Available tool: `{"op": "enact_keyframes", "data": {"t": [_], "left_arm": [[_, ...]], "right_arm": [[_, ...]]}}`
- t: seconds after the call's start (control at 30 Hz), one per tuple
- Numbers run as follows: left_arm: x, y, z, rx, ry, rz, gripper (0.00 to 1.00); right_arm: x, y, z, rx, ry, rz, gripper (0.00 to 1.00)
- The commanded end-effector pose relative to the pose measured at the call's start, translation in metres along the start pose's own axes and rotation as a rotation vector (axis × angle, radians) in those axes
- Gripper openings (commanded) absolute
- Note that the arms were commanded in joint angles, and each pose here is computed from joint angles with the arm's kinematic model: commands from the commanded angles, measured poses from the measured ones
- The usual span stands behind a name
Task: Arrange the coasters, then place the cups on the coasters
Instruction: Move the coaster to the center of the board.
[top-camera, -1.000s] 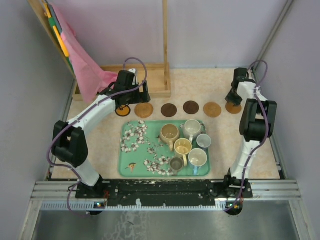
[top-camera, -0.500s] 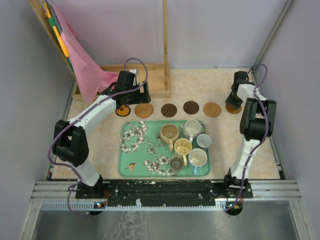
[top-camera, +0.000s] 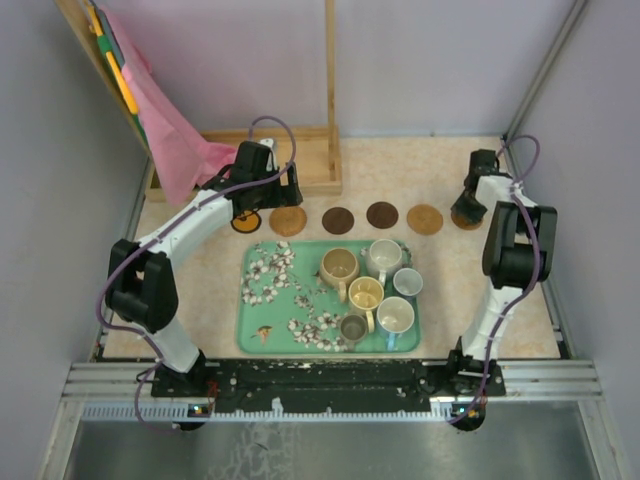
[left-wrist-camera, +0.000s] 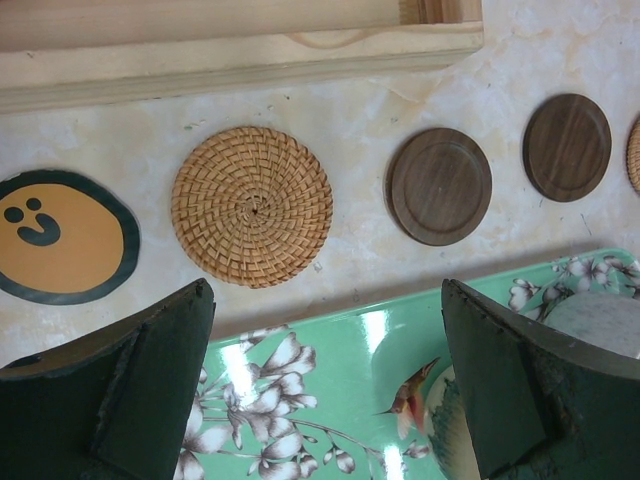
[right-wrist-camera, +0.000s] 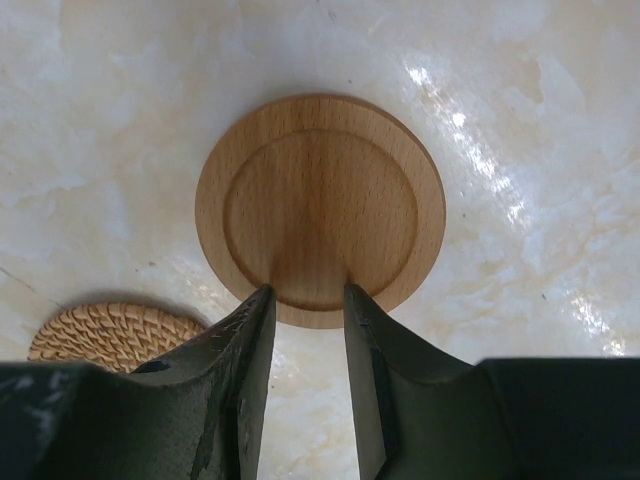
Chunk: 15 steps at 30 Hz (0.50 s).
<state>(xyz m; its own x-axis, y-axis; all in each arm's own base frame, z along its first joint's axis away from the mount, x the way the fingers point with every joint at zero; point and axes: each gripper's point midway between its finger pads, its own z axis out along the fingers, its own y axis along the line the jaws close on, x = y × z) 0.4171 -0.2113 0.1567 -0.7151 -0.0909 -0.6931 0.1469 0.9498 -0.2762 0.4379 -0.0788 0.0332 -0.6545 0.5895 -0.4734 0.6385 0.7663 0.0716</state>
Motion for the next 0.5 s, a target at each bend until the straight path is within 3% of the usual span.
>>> {"op": "enact_keyframes", "data": {"t": [0.0,0.47], "left_arm": [[-0.007,-0.008,-0.002,0.032,-0.022,0.001,1.0],[-0.006,-0.01,-0.004,0.04,-0.024,-0.004,1.0]], "right_arm": [[0.005,-0.013,-0.013,0.014,-0.003,0.032,0.35],[-0.001,-0.015,-0.018,0.022,-0.03,0.032,0.35]]}}
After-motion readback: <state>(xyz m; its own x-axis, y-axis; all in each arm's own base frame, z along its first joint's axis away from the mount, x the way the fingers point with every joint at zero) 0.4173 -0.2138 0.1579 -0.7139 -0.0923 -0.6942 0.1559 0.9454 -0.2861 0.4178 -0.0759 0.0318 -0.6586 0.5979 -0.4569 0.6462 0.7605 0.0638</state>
